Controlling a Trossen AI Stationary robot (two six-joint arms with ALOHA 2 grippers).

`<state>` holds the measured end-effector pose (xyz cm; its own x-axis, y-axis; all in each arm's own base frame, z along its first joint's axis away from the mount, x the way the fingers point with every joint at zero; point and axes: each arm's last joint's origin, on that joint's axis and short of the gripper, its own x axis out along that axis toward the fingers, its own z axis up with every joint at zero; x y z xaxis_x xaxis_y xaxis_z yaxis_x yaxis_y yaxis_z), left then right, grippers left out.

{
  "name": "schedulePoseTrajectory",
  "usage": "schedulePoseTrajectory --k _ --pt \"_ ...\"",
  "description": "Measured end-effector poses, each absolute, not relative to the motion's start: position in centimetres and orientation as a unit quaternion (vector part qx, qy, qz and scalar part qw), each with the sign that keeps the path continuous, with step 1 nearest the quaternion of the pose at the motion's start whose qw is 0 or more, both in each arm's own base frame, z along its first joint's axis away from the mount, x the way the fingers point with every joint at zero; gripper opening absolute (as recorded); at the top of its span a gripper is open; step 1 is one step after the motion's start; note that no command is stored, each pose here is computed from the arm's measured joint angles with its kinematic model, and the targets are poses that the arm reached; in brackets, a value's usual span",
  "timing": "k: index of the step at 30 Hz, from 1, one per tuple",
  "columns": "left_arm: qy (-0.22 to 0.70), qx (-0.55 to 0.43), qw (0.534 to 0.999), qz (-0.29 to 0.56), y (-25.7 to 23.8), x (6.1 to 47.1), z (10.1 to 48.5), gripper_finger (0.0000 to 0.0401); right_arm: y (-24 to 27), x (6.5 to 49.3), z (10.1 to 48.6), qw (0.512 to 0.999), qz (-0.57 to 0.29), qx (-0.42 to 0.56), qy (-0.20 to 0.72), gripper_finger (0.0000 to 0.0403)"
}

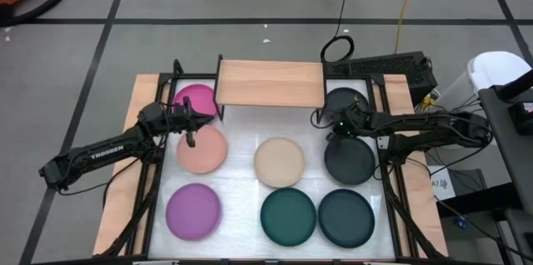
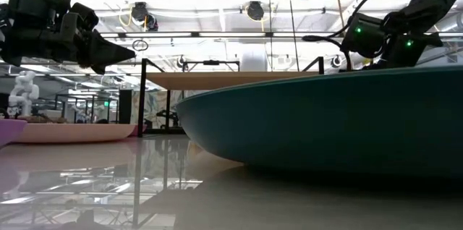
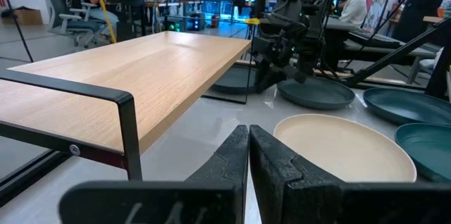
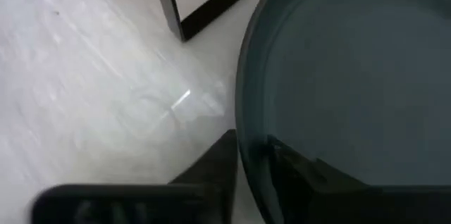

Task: Place and stack plates onto a shelf
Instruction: Put the top black plate on the shelf

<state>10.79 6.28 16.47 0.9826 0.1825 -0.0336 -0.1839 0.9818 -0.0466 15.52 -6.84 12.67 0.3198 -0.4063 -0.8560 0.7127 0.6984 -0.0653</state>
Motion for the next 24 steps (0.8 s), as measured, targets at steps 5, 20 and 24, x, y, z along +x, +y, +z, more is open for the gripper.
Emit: schedulePoseTrajectory --k 5,20,24 --pt "0.015 -0.025 0.995 0.092 6.3 10.8 16.5 0.0021 -7.0 15.4 13.2 0.801 -0.37 0.139 0.45 0.0011" --pt "0.015 -0.025 0.995 0.092 6.3 10.8 16.5 0.0021 -7.6 14.8 22.6 0.85 -0.487 0.027 0.2 0.0001" --pt "0.014 -0.025 0.995 0.092 6.3 10.8 16.5 0.0021 -7.6 15.4 26.6 0.888 -0.449 -0.019 0.096 0.0001"
